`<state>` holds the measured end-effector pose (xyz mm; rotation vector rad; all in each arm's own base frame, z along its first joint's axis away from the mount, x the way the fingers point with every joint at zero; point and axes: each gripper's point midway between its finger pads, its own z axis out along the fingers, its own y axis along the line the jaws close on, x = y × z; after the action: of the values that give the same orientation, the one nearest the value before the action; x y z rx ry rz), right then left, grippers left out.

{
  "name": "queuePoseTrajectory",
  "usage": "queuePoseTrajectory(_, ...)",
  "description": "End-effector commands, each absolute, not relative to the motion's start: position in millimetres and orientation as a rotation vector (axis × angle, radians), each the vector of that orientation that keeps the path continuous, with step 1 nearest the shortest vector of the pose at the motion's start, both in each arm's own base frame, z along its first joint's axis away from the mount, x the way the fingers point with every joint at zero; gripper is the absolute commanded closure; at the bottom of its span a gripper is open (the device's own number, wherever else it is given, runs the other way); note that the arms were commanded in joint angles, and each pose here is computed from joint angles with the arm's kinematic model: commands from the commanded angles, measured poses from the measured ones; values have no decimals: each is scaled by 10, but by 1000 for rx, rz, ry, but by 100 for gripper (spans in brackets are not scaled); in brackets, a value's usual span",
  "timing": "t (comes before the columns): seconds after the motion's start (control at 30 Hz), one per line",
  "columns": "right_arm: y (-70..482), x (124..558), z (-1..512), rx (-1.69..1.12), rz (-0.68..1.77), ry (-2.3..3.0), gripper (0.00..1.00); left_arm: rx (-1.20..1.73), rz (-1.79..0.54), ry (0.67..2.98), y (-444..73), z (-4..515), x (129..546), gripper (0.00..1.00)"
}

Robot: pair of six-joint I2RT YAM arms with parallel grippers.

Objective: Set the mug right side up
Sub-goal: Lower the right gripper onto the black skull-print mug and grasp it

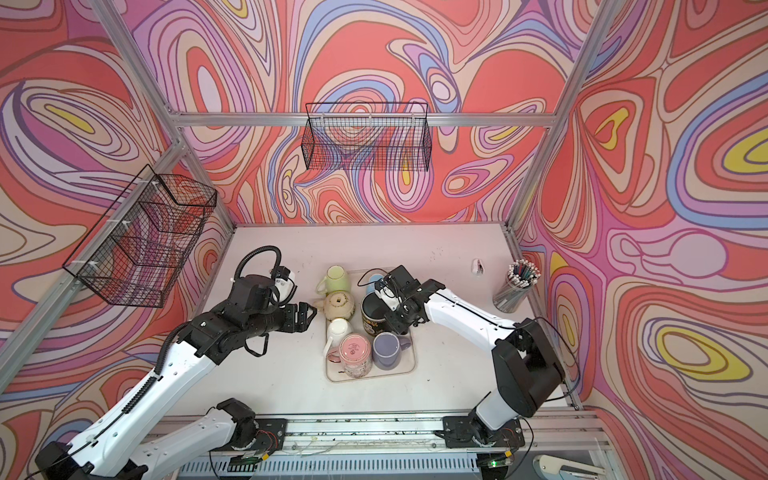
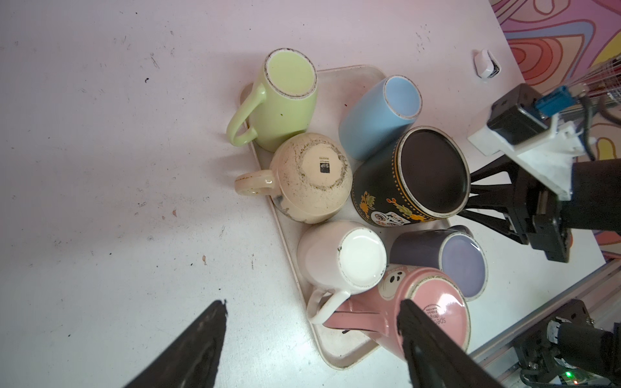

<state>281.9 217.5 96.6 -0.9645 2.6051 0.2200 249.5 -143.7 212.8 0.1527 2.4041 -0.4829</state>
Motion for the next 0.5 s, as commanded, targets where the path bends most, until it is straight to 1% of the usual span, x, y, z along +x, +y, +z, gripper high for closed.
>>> queuePoseTrajectory(0.0,2234,2882,989,-952,227,2550,66,160,-488,2412,-1445,2091,2504,17)
queuePoseTrajectory(0.13,2262,2835,966,-984,256,2549,61,161,-486,2411,-1439,2096,2497,17)
queuePoseTrajectory(0.23,2289,2792,917,-1011,281,2564,59,156,-481,2400,-1423,2114,2497,17)
queuePoseTrajectory(0.37,2293,2800,880,-1029,264,2574,59,156,-478,2399,-1417,2112,2493,17)
queuePoseTrajectory(0.47,2301,2812,867,-1036,260,2574,60,161,-484,2402,-1432,2108,2495,17)
